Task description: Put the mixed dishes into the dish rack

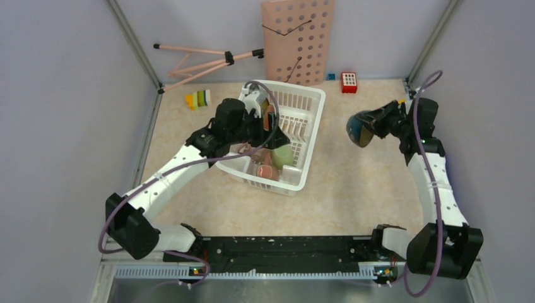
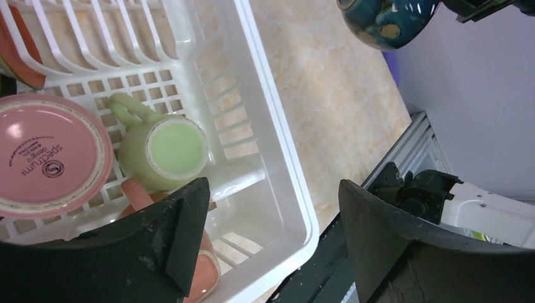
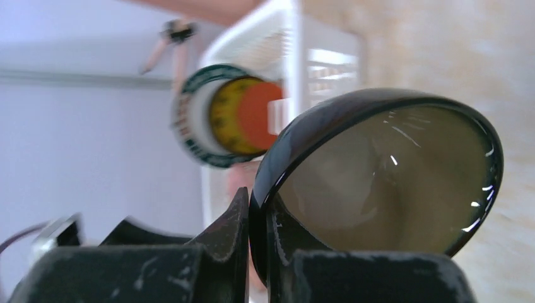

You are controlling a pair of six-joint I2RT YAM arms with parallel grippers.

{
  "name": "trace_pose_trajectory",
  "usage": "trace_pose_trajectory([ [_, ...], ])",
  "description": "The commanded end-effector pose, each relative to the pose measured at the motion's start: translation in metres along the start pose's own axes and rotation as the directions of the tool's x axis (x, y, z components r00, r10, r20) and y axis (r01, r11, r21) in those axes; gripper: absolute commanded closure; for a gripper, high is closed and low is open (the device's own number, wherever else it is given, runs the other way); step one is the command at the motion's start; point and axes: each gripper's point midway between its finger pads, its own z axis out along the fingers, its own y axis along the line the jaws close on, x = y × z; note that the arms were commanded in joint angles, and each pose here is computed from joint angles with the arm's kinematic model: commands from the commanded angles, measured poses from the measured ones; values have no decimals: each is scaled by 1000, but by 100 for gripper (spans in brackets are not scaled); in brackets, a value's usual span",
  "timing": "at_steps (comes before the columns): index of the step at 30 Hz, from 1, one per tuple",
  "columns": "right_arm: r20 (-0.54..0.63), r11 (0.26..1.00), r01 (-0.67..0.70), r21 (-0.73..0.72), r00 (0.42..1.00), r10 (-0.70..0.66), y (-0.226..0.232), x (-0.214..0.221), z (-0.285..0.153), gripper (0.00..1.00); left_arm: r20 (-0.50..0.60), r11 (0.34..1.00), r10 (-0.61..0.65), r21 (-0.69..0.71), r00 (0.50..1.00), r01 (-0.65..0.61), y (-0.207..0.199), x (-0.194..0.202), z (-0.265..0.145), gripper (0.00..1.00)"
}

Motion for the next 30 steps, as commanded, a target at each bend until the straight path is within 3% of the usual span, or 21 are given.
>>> trace_pose_trajectory([
  [1,45,755,184,-630,978,-201,140,9,-69,100,107,991,32,124,994,-45,-27,-27,-14,20],
  [5,42,596,189,-781,967,-252,171,23,-97,100,104,949,-113,307,988,77,-42,-46,-23,20],
  [10,74,405,187,-895,958,-278,199,37,-127,100,84,795,-310,569,947,210,-55,-81,-45,16],
  [14,95,178,146,-973,959,-267,219,50,-158,100,21,633,-473,704,881,323,-69,-105,-53,13],
  [17,101,29,113,-993,956,-275,232,61,-172,100,-56,459,-590,798,805,391,-78,-127,-62,13],
  [20,100,-10,101,-995,956,-274,241,65,-169,100,-195,296,-655,823,730,485,-82,-142,-62,14],
  [24,123,-66,110,-992,960,-252,255,69,-176,100,-302,158,-711,811,635,563,-84,-153,-58,15],
  [30,111,-126,88,-988,975,-194,273,65,-184,100,-318,151,-751,771,579,619,-88,-153,-47,12],
])
